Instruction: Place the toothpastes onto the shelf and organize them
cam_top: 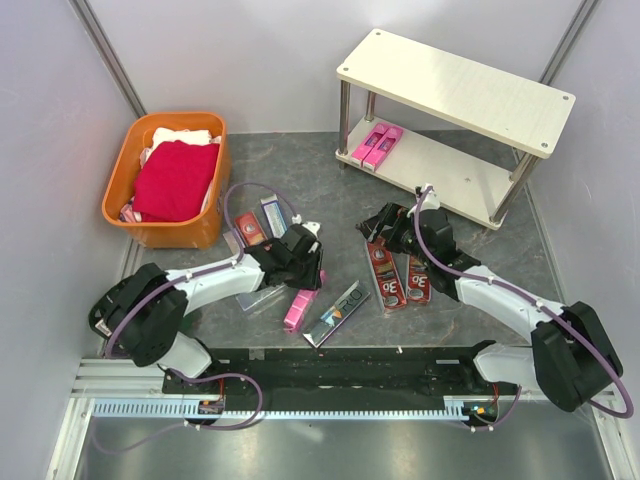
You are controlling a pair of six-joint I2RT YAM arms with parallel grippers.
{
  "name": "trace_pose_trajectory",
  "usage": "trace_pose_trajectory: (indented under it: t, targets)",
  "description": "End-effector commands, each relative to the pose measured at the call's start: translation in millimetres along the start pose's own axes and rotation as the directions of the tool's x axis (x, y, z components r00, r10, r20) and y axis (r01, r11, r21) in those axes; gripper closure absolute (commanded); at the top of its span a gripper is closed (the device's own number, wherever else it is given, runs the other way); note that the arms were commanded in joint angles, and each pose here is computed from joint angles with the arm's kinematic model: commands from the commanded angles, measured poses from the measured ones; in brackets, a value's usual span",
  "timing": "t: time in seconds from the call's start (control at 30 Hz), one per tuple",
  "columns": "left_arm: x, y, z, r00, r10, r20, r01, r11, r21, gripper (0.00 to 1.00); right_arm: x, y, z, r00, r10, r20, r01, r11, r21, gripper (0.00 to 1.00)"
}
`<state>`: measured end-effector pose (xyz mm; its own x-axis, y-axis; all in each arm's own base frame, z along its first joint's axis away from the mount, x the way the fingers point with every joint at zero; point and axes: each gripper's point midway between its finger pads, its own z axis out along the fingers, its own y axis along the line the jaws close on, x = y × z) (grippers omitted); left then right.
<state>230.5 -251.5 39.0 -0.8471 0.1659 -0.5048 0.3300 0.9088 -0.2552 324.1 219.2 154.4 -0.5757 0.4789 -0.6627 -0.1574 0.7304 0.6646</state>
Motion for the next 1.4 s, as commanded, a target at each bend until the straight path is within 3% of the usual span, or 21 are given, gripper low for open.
trace_pose_trajectory:
  t: [0.0,0.27,0.4,0.53,0.57,0.7,0.8,0.97,1.03,1.07,1.17,1.27,1.37]
  targets:
    - [-51.9,-6.4,-30.0,0.991,-0.023,0.13,0.016,0.999,0.051,0.77,-6.2,20.3,-7.7,1.0,-0.02,0.024,0.022,0.995,-0.101,0.02]
    - [-103.1,-28.8,-83.8,0.971,-0.072,0.229,0.0,0.953,0.302,0.8,0.8,57.9,-15.4,0.999,-0.038,-0.011,0.033,0.949,-0.313,0.02]
    - [-122.2,-56.3,-115.4,0.958,-0.078,0.277,-0.064,0.882,0.467,0.8,7.3,91.9,-26.8,0.998,-0.051,-0.045,0.022,0.866,-0.5,0.02]
    - [-132.2,-86.7,-149.3,0.949,-0.118,0.291,-0.103,0.757,0.645,0.8,18.3,111.5,-36.9,0.995,-0.039,-0.09,-0.027,0.779,-0.627,0.02]
    - [-143.7,-92.5,-159.8,0.931,-0.13,0.34,-0.144,0.726,0.672,0.8,19.1,115.7,-40.1,0.994,-0.02,-0.106,-0.054,0.762,-0.646,0.02]
    - [-154.9,-107.7,-190.6,0.917,-0.191,0.35,-0.172,0.602,0.779,0.8,24.1,132.0,-51.7,0.994,-0.052,-0.098,-0.035,0.695,-0.719,0.02]
    - [-161.0,-115.0,-201.4,0.911,-0.205,0.359,-0.198,0.546,0.814,0.8,24.7,145.4,-62.6,0.994,-0.075,-0.077,-0.011,0.647,-0.762,0.02]
    - [-169.2,-121.0,-204.6,0.909,-0.218,0.356,-0.206,0.507,0.837,0.8,30.6,161.5,-76.1,0.992,-0.104,-0.069,0.005,0.584,-0.812,0.03]
    - [-170.9,-123.7,-208.4,0.908,-0.225,0.355,-0.212,0.484,0.849,0.8,31.2,164.5,-76.6,0.992,-0.103,-0.074,-0.001,0.576,-0.818,0.15]
    - [-170.8,-124.6,-209.4,0.908,-0.225,0.352,-0.213,0.476,0.853,0.8,28.9,165.9,-77.9,0.993,-0.098,-0.063,0.004,0.567,-0.824,0.25]
    - [-169.6,-126.7,-209.9,0.913,-0.221,0.343,-0.214,0.458,0.863,0.78,26.4,170.5,-83.4,0.995,-0.077,-0.067,-0.014,0.542,-0.84,0.41]
    - [-169.6,-122.3,-207.8,0.912,-0.221,0.346,-0.209,0.475,0.855,0.73,23.6,172.8,-85.5,0.996,-0.067,-0.065,-0.019,0.536,-0.844,0.53]
    - [-172.3,-112.3,-203.2,0.908,-0.221,0.357,-0.192,0.538,0.821,0.59,19.8,170.7,-83.1,0.997,-0.053,-0.052,-0.013,0.563,-0.826,0.62]
